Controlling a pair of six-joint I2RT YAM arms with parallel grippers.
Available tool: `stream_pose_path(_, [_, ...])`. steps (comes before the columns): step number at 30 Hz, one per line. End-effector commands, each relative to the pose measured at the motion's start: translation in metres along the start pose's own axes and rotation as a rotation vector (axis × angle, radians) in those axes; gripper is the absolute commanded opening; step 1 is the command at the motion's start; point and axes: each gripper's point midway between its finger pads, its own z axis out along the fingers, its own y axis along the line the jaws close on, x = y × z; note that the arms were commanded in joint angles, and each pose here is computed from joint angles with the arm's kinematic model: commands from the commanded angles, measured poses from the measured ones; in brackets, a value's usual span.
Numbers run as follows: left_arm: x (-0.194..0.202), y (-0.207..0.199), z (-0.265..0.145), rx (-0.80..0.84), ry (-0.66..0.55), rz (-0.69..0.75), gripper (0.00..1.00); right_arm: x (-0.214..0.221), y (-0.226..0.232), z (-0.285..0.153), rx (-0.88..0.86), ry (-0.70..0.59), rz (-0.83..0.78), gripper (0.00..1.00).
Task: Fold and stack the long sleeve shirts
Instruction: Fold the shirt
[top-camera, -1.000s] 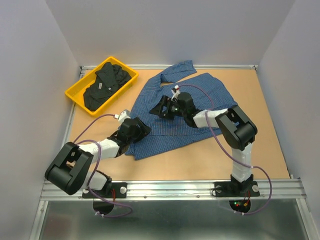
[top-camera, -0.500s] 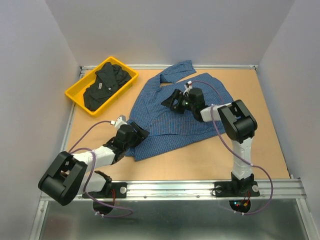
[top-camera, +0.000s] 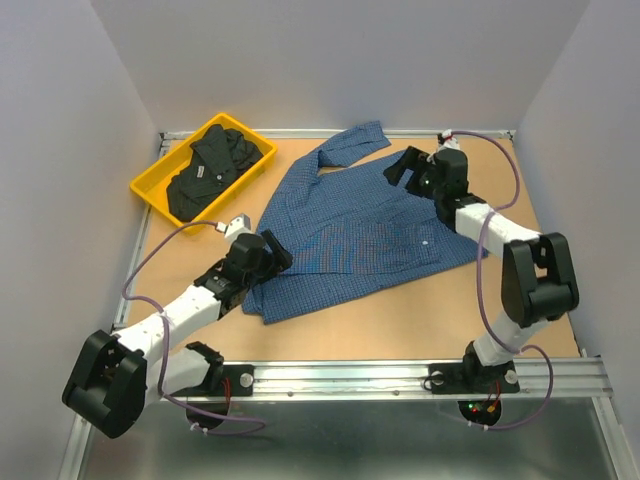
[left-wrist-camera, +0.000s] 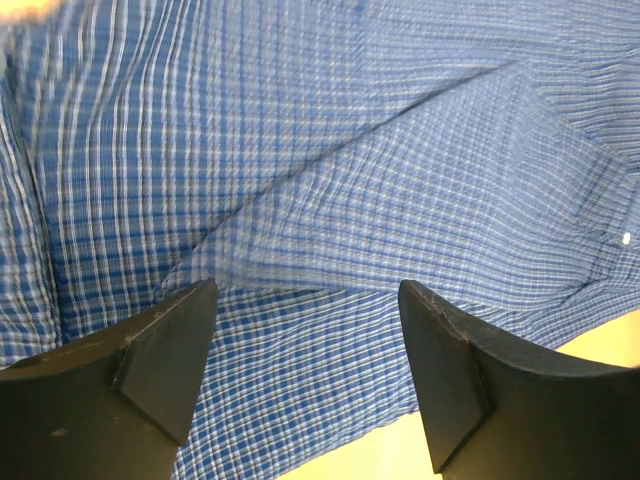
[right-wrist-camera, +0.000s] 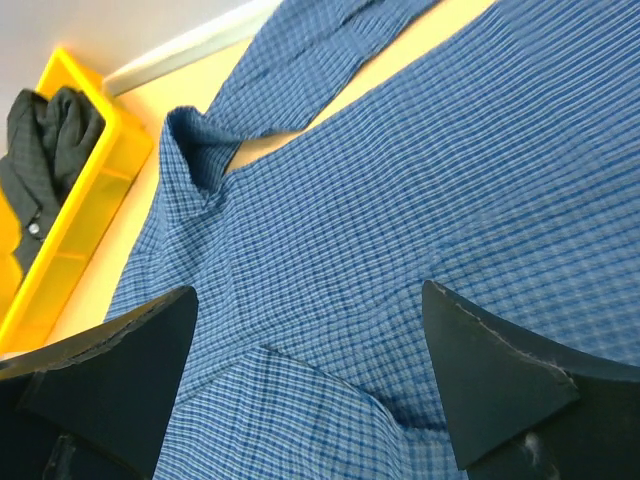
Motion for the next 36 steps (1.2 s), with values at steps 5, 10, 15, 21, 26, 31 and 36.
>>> stream_pose_path(5, [-0.028,-0.007,-0.016,-0.071,-0.008,0.195,0.88,0.015,-0.062,-0.045,0.313,0.067,-0.165,0.97])
stream_pose_path(10, [-0.029,-0.011,-0.016,-0.08,0.025,0.235,0.9,0.048,-0.093,-0.065,0.437,0.188,-0.185,0.87])
stream_pose_path(15, [-0.029,-0.012,-0.021,-0.072,0.028,0.247,0.9,0.082,-0.117,-0.095,0.538,0.289,-0.17,0.75])
stream_pose_path(21, [-0.016,-0.003,-0.024,-0.073,0.076,0.259,0.9,0.125,-0.137,-0.13,0.654,0.401,-0.073,0.7])
stream_pose_path(26, [-0.013,0.001,-0.03,-0.061,0.068,0.236,0.9,0.141,-0.149,-0.159,0.738,0.412,-0.028,0.72])
stream_pose_path(31, [0.011,-0.01,-0.028,0.04,0.159,0.201,0.9,0.104,-0.104,-0.153,0.544,0.298,-0.004,0.83])
stream_pose_path(36, [0.042,-0.022,-0.026,0.137,0.269,0.162,0.89,0.08,-0.071,-0.152,0.42,0.238,0.01,0.88])
